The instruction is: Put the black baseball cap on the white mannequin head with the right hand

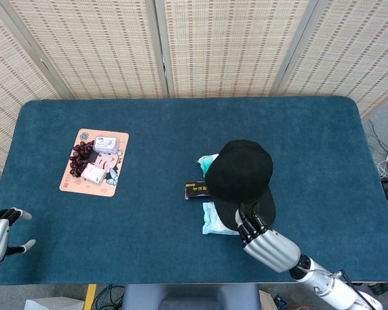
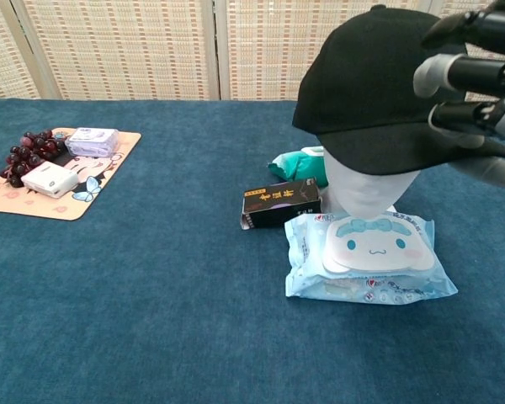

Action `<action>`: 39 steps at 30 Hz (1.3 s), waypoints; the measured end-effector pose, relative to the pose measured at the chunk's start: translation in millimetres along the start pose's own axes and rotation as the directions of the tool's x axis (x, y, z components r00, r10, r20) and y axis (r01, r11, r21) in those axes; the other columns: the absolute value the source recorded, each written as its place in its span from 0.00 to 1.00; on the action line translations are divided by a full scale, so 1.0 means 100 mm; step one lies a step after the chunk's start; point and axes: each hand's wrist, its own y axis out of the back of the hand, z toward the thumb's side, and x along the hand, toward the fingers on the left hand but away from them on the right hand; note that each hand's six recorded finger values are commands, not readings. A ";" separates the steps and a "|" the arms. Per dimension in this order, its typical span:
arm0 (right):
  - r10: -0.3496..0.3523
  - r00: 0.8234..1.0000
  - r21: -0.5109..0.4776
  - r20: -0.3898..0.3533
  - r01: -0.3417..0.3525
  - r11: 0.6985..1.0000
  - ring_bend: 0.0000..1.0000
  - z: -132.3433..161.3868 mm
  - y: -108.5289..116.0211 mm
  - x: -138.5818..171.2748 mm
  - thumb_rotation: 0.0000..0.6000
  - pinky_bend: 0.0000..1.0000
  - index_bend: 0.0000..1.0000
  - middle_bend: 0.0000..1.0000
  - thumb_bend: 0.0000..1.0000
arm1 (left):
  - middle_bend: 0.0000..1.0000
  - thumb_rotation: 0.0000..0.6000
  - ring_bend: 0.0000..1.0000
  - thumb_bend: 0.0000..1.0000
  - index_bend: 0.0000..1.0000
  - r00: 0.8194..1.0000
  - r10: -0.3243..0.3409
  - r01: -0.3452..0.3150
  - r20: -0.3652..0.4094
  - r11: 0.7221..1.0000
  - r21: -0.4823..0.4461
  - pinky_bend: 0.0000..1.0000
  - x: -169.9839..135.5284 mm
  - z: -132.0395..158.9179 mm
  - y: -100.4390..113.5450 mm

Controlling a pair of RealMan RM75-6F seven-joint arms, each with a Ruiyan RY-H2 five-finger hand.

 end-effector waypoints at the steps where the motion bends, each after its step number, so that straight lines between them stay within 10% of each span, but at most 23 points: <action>1: 0.006 1.000 -0.007 -0.007 -0.006 1.000 0.24 0.04 -0.01 0.01 1.00 0.36 0.68 0.40 0.47 | 0.36 1.00 0.27 0.08 0.41 1.000 0.000 0.000 0.000 1.000 0.000 0.41 0.00 0.00 0.00; 9: 0.044 0.999 -0.034 -0.018 -0.045 0.998 0.24 0.15 -0.04 0.05 1.00 0.36 0.67 0.40 0.25 | 0.36 1.00 0.27 0.08 0.41 1.000 0.005 -0.005 0.001 1.000 -0.004 0.41 0.00 -0.01 0.02; 16: 0.108 0.994 -0.042 -0.009 -0.109 0.993 0.24 0.17 -0.12 0.09 1.00 0.36 0.44 0.37 0.00 | 0.36 1.00 0.27 0.08 0.41 1.000 0.009 -0.009 -0.001 1.000 -0.005 0.41 -0.01 -0.01 0.03; 26: 0.173 0.985 -0.075 0.019 -0.171 0.982 0.21 0.16 -0.17 0.14 1.00 0.33 0.12 0.33 0.00 | 0.36 1.00 0.27 0.08 0.41 1.000 0.005 -0.005 -0.005 1.000 -0.004 0.41 0.00 -0.02 0.02; 39: 0.247 0.964 -0.130 0.097 -0.234 0.964 0.19 -0.06 -0.12 0.29 1.00 0.31 0.04 0.31 0.00 | 0.36 1.00 0.27 0.08 0.41 1.000 0.003 -0.003 -0.004 1.000 0.001 0.41 -0.01 0.00 0.02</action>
